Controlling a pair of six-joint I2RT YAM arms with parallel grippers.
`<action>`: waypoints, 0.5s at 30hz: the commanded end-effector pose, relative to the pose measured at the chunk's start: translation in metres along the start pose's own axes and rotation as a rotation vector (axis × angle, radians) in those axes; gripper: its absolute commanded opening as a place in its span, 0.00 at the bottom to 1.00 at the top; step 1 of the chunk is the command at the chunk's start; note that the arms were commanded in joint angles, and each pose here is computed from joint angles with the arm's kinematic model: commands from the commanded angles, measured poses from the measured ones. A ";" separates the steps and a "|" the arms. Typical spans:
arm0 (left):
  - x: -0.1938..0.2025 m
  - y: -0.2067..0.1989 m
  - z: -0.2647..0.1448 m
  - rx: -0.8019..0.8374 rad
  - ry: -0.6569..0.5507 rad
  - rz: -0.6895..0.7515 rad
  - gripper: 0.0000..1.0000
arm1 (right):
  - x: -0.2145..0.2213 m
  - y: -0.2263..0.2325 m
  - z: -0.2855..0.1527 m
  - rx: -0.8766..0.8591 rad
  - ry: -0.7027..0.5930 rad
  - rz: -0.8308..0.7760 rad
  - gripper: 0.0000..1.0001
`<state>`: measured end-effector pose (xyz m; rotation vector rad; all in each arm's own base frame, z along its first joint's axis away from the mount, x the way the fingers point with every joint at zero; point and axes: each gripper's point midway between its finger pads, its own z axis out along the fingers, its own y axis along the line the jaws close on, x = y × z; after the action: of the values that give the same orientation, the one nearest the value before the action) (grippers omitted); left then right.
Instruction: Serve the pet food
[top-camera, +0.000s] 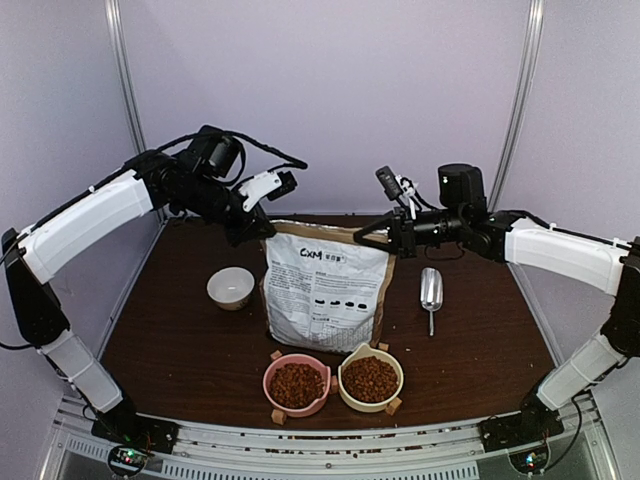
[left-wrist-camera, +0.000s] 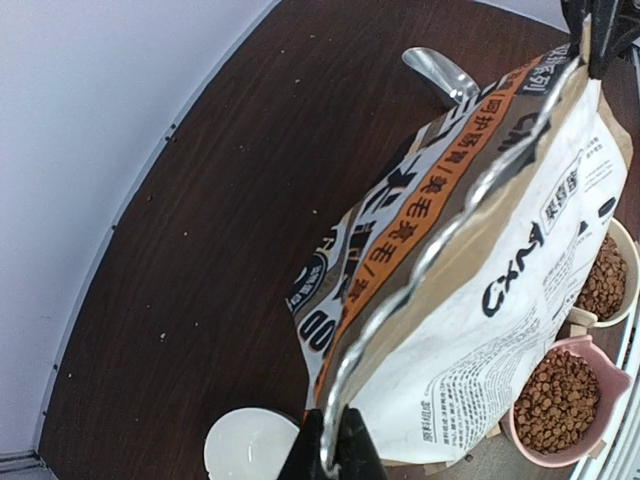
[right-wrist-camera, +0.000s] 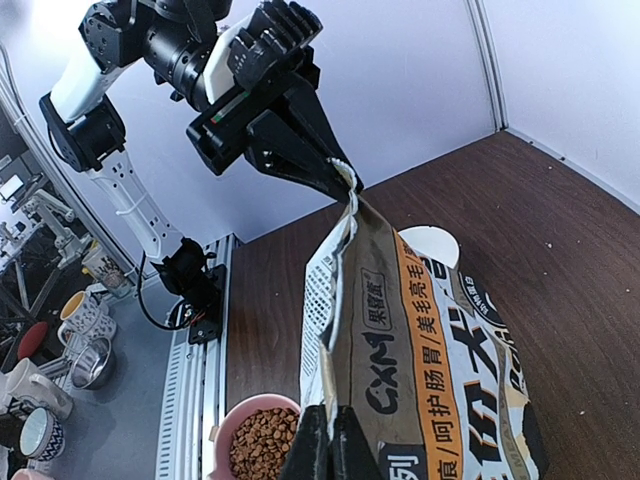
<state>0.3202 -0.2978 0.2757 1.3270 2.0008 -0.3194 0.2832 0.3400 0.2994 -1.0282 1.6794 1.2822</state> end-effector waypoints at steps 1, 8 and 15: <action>0.041 0.066 -0.022 -0.266 0.109 -0.114 0.13 | -0.026 0.019 -0.028 0.006 -0.040 -0.072 0.00; 0.002 0.041 -0.051 -0.162 -0.165 -0.107 0.58 | -0.010 0.016 -0.035 0.099 0.091 -0.082 0.45; -0.016 0.027 -0.068 0.059 -0.357 -0.168 0.67 | -0.013 0.014 -0.033 0.243 0.202 -0.105 0.63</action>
<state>0.3214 -0.2447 0.3105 1.0729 1.9443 -0.4218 0.2698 0.3158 0.3282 -1.1001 1.7524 1.0545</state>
